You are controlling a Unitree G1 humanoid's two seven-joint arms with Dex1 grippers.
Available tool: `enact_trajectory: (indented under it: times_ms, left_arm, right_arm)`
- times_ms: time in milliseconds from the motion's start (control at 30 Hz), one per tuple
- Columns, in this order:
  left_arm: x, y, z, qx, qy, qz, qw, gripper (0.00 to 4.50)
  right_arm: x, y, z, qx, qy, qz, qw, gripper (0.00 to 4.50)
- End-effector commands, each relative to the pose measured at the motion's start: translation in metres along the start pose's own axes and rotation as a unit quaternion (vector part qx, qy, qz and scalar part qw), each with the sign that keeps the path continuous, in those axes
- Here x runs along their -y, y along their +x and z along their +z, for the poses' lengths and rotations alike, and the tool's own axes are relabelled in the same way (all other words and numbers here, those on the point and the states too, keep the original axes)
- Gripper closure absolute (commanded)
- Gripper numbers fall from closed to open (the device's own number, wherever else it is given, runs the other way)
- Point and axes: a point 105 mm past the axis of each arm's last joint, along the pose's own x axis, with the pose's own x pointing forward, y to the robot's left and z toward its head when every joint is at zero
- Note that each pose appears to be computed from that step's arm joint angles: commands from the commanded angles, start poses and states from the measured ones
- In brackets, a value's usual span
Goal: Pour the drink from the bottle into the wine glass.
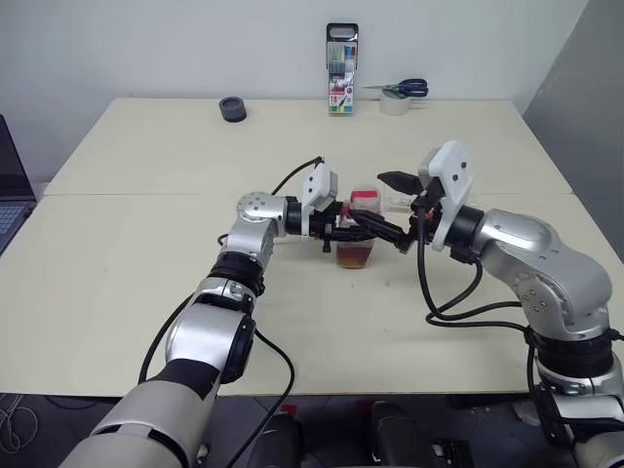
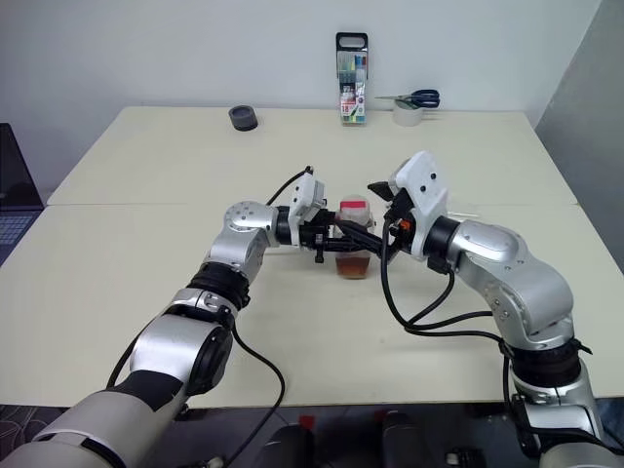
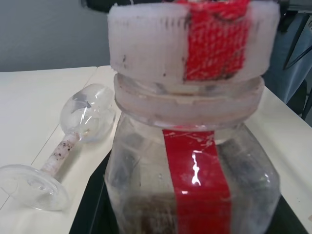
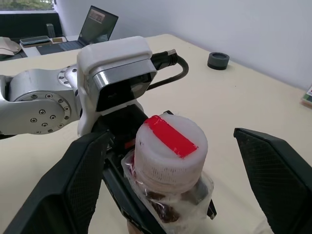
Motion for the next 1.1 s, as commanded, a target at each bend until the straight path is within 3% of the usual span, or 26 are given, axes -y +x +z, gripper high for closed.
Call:
enact_trajectory:
  times_ms: [33, 267, 533, 800, 1100]
  left_arm:
    - [-0.001, 0.000, 0.011, 0.008, 0.031, -0.002, 0.999, 2.85]
    - [-0.001, 0.000, 0.011, 0.008, 0.031, -0.001, 0.999, 2.85]
    - [-0.002, -0.001, 0.011, 0.008, 0.031, 0.002, 0.999, 2.85]
    - [-0.001, -0.002, 0.009, 0.010, 0.028, 0.006, 1.000, 2.85]
    - [-0.003, -0.005, 0.008, 0.008, 0.026, 0.019, 0.999, 2.85]
  right_arm:
    - [0.002, 0.001, 0.016, 0.026, -0.027, 0.003, 0.999, 0.55]
    - [-0.002, 0.002, 0.014, 0.023, -0.035, 0.014, 0.999, 2.77]
    - [-0.007, 0.004, 0.013, 0.027, -0.038, 0.021, 0.999, 2.77]
    - [-0.007, -0.004, 0.030, 0.052, -0.121, 0.002, 0.991, 2.79]
    - [0.001, -0.024, 0.036, 0.076, -0.075, -0.028, 0.994, 2.79]
